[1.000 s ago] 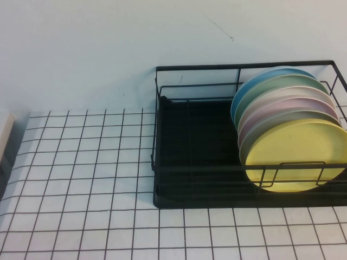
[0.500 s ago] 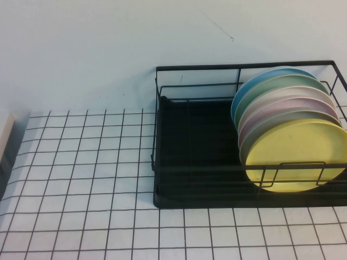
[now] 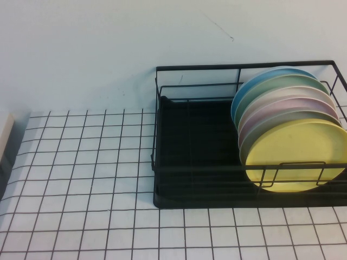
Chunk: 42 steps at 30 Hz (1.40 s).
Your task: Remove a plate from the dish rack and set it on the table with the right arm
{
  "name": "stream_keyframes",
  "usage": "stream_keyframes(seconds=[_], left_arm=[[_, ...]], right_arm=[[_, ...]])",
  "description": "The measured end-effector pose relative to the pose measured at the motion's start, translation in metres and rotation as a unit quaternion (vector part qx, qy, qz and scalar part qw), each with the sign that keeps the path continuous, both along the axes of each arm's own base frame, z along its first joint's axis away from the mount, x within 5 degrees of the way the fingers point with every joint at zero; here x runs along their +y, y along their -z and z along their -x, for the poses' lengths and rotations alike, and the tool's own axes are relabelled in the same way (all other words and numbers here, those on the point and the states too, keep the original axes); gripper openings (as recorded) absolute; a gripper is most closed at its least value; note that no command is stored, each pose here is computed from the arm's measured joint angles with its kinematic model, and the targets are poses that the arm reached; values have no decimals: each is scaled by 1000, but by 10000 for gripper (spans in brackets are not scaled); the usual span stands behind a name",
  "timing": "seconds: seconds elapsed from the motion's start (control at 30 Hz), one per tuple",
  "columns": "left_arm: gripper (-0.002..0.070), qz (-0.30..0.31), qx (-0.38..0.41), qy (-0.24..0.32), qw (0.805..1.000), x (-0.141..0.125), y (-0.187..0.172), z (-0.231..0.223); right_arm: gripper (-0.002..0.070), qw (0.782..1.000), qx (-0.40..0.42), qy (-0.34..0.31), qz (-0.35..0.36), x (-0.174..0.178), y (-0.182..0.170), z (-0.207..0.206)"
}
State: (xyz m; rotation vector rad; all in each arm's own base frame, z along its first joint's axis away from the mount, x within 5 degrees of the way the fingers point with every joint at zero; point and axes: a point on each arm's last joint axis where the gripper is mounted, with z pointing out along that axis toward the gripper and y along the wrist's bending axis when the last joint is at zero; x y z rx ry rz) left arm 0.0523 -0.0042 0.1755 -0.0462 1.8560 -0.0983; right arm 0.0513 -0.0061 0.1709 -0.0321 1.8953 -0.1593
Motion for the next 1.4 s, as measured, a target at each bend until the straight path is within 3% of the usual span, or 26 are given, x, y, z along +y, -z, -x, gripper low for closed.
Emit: stream_keyframes(seconds=[0.13, 0.27, 0.37, 0.57, 0.7, 0.77, 1.0, 1.17, 1.3, 1.4], left_arm=[[-3, 0, 0, 0, 1000, 0, 0, 0], [-3, 0, 0, 0, 1000, 0, 0, 0], [-3, 0, 0, 0, 1000, 0, 0, 0], [-3, 0, 0, 0, 1000, 0, 0, 0], [-3, 0, 0, 0, 1000, 0, 0, 0], [-3, 1, 0, 0, 1000, 0, 0, 0], [-3, 2, 0, -1, 1000, 0, 0, 0], [-3, 2, 0, -1, 1000, 0, 0, 0], [-3, 2, 0, -1, 1000, 0, 0, 0], [-3, 2, 0, -1, 1000, 0, 0, 0]], right_arm=[[-3, 998, -59, -5, 14, 0, -8, -3], [-3, 981, -189, -17, 46, 2, -33, -5], [-3, 951, -304, -30, 59, 5, -54, -1], [-3, 854, -516, -57, 37, 12, -90, 20], [-3, 835, -549, -46, 7, 8, -94, 25], [-3, 844, -534, -41, -4, 7, -93, 22], [-3, 919, -393, -22, -22, 5, -125, 21], [-3, 972, -234, 1, -8, 2, -153, 23], [-3, 995, -98, -8, 31, 1, -157, 9], [-3, 997, 1, -51, 59, 5, -153, -9]])
